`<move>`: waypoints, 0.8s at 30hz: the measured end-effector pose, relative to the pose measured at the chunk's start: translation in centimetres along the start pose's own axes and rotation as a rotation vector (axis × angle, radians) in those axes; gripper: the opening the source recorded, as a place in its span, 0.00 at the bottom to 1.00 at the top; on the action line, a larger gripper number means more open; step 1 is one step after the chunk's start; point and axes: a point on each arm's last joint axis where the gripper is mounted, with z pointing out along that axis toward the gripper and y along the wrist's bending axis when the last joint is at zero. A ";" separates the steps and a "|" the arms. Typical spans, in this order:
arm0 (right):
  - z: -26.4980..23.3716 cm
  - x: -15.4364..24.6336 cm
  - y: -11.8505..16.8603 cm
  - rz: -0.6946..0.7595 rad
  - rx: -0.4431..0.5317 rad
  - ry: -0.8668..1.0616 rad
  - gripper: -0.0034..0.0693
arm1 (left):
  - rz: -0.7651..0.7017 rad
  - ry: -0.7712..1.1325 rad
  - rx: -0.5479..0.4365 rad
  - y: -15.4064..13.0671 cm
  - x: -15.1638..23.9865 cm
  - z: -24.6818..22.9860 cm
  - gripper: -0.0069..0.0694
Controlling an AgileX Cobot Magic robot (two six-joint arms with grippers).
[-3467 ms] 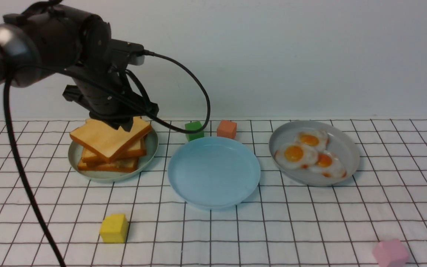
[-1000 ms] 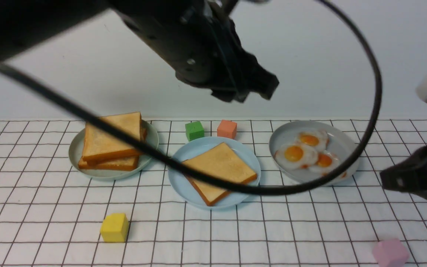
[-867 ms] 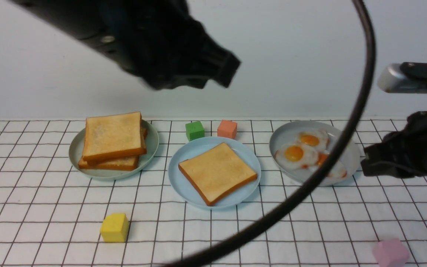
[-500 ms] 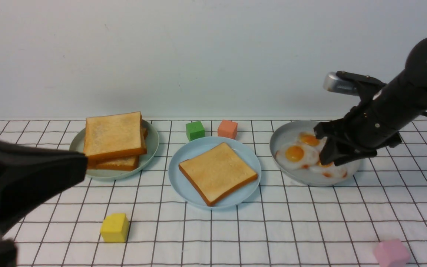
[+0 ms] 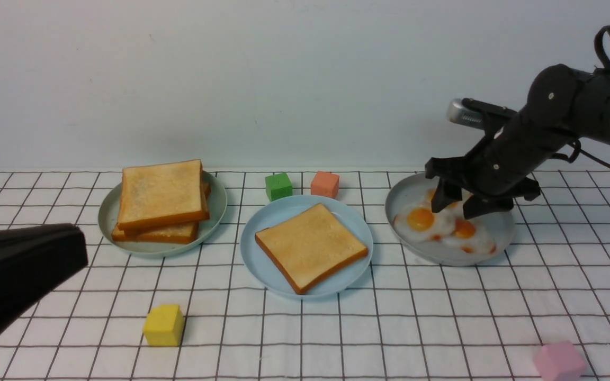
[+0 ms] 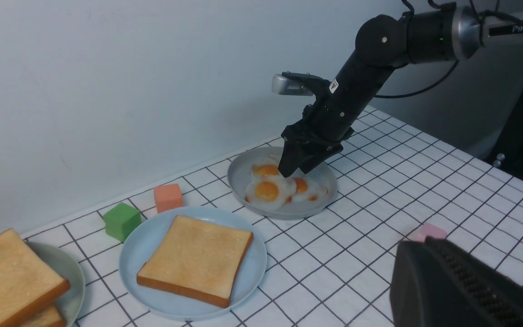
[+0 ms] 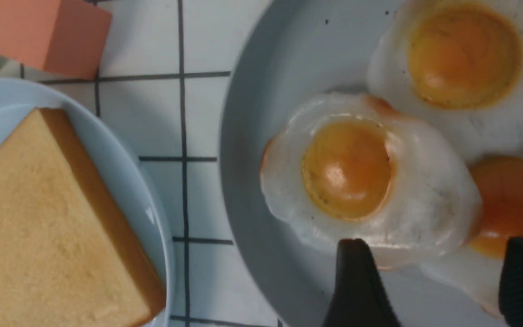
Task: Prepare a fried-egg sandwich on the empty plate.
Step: Use the right arm to grab a fried egg
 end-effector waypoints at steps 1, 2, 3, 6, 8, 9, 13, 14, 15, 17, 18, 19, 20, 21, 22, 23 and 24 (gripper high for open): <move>0.4 -0.1 -0.1 0.001 0.001 -0.001 0.63 | 0.004 0.009 -0.003 0.0 0.1 0.1 0.07; 0.7 -0.1 -0.2 -0.001 0.005 0.001 0.63 | 0.006 0.014 -0.004 0.0 0.1 0.2 0.07; 0.9 -0.2 -0.2 -0.002 0.007 0.000 0.63 | 0.007 0.016 -0.005 0.0 0.1 0.2 0.07; 1.7 -0.4 -0.5 -0.008 0.017 -0.006 0.63 | 0.010 0.021 -0.007 0.1 0.2 0.2 0.07; 1.8 -0.5 -0.5 -0.009 0.020 -0.012 0.63 | 0.011 0.020 -0.007 0.1 0.2 0.2 0.07; 2.2 -0.5 -0.7 -0.010 0.025 -0.011 0.63 | 0.011 0.023 -0.008 0.1 0.2 0.2 0.07; 2.8 -0.4 -0.9 -0.010 0.030 -0.007 0.63 | 0.011 0.023 -0.008 0.1 0.2 0.2 0.07; 3.0 -0.4 -0.9 -0.009 0.030 -0.004 0.63 | 0.011 0.023 -0.008 0.1 0.2 0.2 0.07; 3.0 -0.4 -0.9 -0.010 0.030 -0.005 0.63 | 0.011 0.024 -0.008 0.1 0.2 0.2 0.07; 3.0 -0.5 -0.9 -0.010 0.030 -0.007 0.63 | 0.011 0.024 -0.008 0.1 0.2 0.2 0.07; 3.1 -0.5 -0.9 -0.010 0.030 -0.006 0.63 | 0.011 0.024 -0.008 0.1 0.2 0.2 0.07; 3.1 -0.5 -0.9 -0.009 0.030 -0.006 0.63 | 0.011 0.024 -0.008 0.1 0.2 0.2 0.07; 3.2 -0.5 -1.0 -0.009 0.030 -0.011 0.63 | 0.011 0.024 -0.008 0.1 0.2 0.2 0.07; 3.2 -0.5 -1.0 -0.010 0.031 -0.013 0.63 | 0.011 0.024 -0.008 0.1 0.2 0.2 0.07; 3.3 -0.5 -1.0 -0.010 0.031 -0.015 0.63 | 0.011 0.024 -0.008 0.1 0.2 0.2 0.07; 3.3 -0.5 -1.0 -0.010 0.031 -0.015 0.63 | 0.011 0.024 -0.008 0.1 0.2 0.2 0.07; 3.3 -0.6 -1.0 -0.010 0.031 -0.017 0.63 | 0.011 0.024 -0.008 0.1 0.2 0.2 0.07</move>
